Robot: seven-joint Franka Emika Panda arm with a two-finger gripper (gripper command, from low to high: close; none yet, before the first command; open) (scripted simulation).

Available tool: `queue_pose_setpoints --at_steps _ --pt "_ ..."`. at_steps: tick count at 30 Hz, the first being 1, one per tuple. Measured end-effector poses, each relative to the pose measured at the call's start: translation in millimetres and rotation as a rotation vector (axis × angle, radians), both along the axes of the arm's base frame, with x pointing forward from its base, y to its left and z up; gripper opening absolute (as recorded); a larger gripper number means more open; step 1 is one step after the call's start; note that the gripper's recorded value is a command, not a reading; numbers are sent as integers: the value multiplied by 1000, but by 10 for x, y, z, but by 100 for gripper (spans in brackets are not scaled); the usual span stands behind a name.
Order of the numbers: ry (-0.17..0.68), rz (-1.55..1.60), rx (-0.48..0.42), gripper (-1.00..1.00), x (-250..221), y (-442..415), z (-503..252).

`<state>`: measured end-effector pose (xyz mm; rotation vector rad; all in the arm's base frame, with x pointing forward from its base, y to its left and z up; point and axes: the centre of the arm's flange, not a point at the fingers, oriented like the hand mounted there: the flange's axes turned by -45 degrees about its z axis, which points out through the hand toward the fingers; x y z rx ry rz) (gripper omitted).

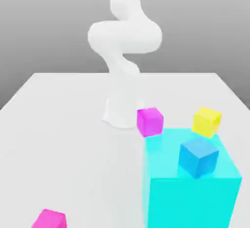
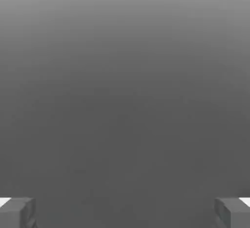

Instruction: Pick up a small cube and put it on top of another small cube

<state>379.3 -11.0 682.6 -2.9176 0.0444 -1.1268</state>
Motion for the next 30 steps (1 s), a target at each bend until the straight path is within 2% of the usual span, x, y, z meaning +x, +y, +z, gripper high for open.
queue_pose_setpoints --at_steps 7,15,22,30 --pt "178 -39 35 0 795 -346 -949" --pt "373 -98 66 0 1361 -774 -2224" --pt "544 -163 83 0 1528 -1189 -3450" --pt "723 -224 85 0 1383 -1554 -4854"
